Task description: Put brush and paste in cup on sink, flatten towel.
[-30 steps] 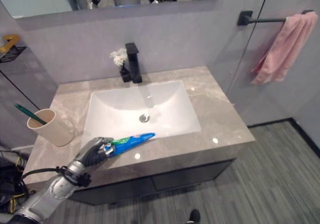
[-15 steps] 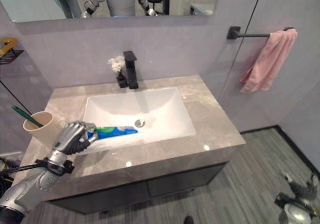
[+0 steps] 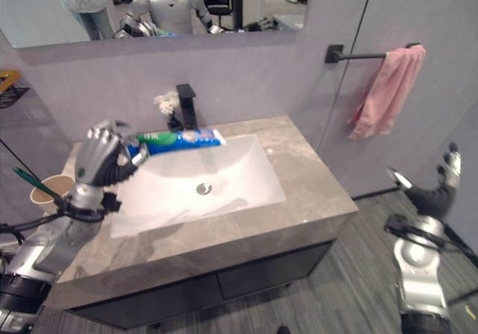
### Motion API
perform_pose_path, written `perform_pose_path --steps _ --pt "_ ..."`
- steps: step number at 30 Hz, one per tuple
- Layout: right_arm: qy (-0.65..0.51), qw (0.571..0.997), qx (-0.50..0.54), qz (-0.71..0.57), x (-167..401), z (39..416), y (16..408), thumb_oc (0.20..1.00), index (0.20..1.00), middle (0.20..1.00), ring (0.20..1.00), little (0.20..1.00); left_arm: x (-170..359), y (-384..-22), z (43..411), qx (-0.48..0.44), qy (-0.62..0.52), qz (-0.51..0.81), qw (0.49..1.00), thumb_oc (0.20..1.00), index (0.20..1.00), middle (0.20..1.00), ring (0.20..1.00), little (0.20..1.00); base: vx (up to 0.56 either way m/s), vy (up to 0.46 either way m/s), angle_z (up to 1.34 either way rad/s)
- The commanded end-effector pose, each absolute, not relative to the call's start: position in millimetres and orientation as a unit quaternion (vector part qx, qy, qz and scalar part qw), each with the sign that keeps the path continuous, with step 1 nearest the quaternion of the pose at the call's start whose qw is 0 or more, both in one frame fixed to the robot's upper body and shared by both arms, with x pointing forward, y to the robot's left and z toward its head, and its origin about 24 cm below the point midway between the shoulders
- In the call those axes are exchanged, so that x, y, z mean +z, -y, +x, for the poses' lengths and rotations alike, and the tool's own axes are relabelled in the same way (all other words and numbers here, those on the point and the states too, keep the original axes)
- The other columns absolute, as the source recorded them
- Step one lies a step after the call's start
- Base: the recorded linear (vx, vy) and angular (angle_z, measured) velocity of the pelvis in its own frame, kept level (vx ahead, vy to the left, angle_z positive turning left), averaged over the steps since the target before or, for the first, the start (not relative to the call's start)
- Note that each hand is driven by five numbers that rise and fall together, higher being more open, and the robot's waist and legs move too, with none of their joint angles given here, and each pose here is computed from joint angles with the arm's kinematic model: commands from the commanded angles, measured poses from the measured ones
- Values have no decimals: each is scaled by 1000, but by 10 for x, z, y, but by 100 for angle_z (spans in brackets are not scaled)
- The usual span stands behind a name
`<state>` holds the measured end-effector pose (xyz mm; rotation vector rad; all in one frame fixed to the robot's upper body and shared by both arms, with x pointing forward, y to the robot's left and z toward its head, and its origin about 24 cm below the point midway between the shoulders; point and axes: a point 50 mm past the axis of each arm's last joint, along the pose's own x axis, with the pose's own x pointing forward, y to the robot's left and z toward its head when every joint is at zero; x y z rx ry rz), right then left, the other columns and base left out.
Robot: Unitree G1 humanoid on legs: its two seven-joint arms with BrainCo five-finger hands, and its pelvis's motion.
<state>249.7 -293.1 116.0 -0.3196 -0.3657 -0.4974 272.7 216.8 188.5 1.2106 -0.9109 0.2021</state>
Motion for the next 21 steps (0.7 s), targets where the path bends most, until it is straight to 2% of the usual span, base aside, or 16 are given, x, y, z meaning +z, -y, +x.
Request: perform_pose_path --steps 1,2,3,6,10,16,21 --pt "243 953 -128 -125 1520 2751 2740 1000 1000 1000 1000 1000 2505 -2086 2690 166 528 464 692 200 200 200 200 200 -44 -10 -4" --pt "212 976 1 48 1385 2905 2395 1000 1000 1000 1000 1000 2659 -1907 2683 155 567 424 689 200 200 200 200 200 -39 -14 -1" --pt "213 976 3 51 1390 2911 2406 1000 1000 1000 1000 1000 2665 -1908 2684 155 567 425 688 200 200 200 200 200 -39 -11 -1" --pt "163 962 134 175 1278 3105 1744 1000 1000 1000 1000 1000 2775 -1694 2688 129 595 378 698 200 200 200 200 200 -12 -3 0" --pt "163 930 238 228 1405 3148 1136 1000 1000 1000 1000 1000 2852 -1516 2663 111 618 355 692 200 200 200 200 200 0 0 0" --pt "239 862 321 310 1942 3108 513 1000 1000 1000 1000 1000 2781 -1340 2616 93 631 315 703 200 200 200 200 200 10 4 3" --pt "307 818 323 362 2324 3067 404 1000 1000 1000 1000 1000 2673 -1294 2612 83 624 299 717 200 200 200 200 200 25 12 12"
